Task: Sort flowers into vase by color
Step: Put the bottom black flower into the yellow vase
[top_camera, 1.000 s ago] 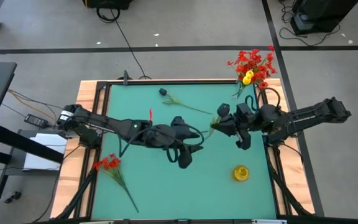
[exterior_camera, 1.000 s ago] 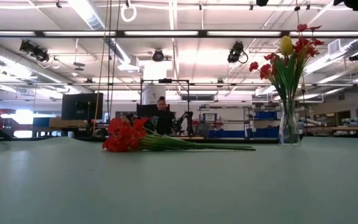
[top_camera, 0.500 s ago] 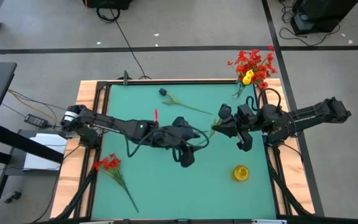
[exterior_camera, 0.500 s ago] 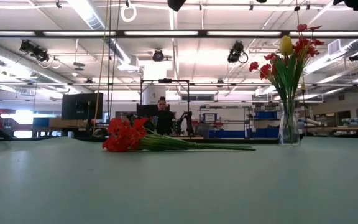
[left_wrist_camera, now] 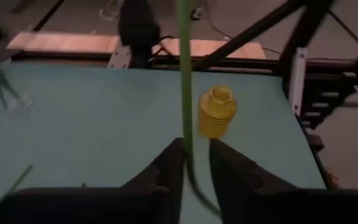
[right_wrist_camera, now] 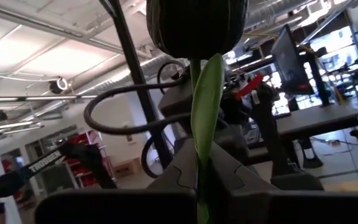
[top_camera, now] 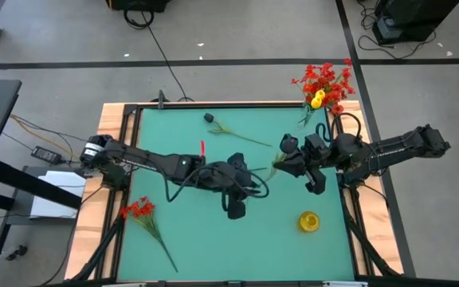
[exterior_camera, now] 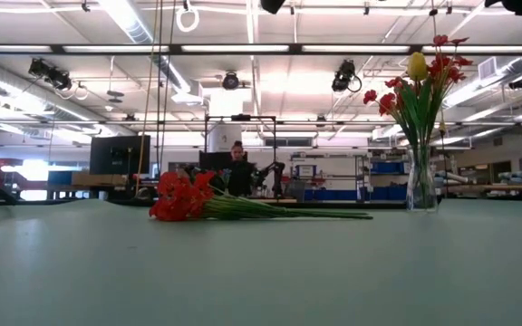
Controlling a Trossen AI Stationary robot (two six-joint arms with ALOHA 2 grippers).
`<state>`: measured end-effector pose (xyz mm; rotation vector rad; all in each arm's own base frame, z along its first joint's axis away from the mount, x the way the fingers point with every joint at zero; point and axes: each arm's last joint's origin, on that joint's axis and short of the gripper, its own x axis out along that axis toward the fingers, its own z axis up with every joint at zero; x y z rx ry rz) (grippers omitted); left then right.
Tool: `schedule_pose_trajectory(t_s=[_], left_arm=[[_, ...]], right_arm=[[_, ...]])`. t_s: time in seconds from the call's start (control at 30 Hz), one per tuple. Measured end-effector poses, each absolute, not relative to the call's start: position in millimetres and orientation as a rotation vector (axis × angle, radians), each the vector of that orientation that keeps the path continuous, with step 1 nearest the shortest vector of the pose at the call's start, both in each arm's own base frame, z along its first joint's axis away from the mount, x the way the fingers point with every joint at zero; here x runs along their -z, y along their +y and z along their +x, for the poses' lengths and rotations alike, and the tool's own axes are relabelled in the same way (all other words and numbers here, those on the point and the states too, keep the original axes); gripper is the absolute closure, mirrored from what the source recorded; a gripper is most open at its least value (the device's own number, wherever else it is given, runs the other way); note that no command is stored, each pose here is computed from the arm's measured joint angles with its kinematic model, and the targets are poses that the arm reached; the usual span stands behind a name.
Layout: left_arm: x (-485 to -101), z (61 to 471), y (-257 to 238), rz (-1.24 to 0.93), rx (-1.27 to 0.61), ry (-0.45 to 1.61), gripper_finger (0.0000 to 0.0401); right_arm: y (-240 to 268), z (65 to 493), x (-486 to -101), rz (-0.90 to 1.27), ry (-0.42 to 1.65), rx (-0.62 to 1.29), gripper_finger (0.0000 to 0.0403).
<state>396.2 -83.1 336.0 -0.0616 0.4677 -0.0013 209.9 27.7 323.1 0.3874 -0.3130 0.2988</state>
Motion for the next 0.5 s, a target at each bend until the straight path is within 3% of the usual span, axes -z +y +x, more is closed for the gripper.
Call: schedule_pose_trajectory(t_s=[0.17, 0.37, 0.5], left_arm=[[-334.0, 398.9, -87.8, 0.05, 0.081, 0.456, 0.039], [-336.4, 395.6, -105.1, 0.239, 0.16, 0.419, 0.0391], [-337.1, 394.8, -105.9, 0.18, 0.147, 0.423, 0.0387]], right_arm=[[21.7, 210.9, -322.0, 0.487, -0.276, -0.354, 0.039], [6.8, 212.1, -320.1, 0.63, -0.224, -0.38, 0.039], [2.3, 212.2, -320.0, 0.636, -0.227, -0.367, 0.0389]])
